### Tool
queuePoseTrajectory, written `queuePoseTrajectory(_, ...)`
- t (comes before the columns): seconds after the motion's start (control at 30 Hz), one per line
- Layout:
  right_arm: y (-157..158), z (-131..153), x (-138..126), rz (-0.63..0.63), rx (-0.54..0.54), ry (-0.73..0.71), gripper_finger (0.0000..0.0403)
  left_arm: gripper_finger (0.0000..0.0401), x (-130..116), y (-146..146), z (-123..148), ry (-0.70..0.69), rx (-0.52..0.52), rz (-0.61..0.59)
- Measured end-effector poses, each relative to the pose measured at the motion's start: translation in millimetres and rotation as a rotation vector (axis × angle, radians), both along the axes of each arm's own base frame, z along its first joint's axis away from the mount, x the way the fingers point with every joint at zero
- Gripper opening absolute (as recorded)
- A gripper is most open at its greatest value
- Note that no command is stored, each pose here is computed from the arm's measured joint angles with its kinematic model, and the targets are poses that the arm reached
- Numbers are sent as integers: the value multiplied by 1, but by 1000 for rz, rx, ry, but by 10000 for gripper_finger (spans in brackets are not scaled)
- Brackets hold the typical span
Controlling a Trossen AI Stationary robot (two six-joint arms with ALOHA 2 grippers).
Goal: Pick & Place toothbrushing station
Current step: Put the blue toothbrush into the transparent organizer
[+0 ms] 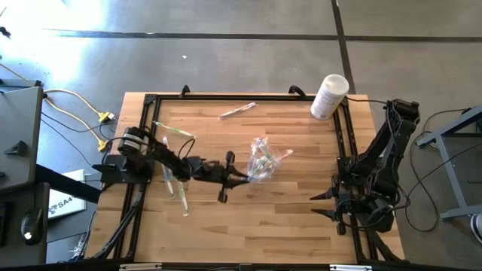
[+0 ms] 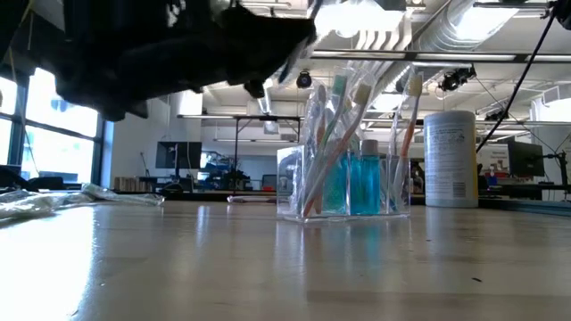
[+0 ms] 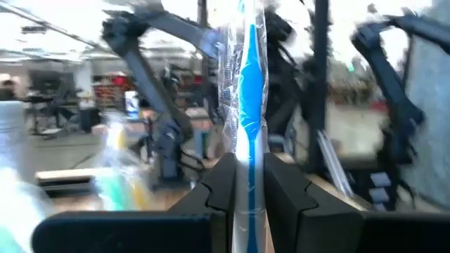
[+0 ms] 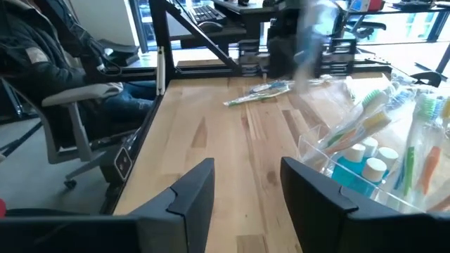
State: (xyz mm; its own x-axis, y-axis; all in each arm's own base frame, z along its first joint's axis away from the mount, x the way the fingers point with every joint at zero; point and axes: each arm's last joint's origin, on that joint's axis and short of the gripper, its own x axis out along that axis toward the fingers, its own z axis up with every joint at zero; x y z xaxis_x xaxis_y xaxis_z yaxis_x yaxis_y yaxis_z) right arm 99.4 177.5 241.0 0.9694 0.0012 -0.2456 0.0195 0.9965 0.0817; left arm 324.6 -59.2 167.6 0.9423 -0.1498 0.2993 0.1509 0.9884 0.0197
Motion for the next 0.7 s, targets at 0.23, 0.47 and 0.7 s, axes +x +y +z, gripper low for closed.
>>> queuePoseTrajectory(0.23,0,0,0,2,-6,1,155,42,22,20,-9,18,-84,-42)
queuePoseTrajectory(0.47,1,-2,0,20,-6,15,155,49,24,21,-37,109,-125,-23)
queuePoseTrajectory(0.7,2,-2,0,11,-11,10,155,46,25,23,-43,123,-105,-2)
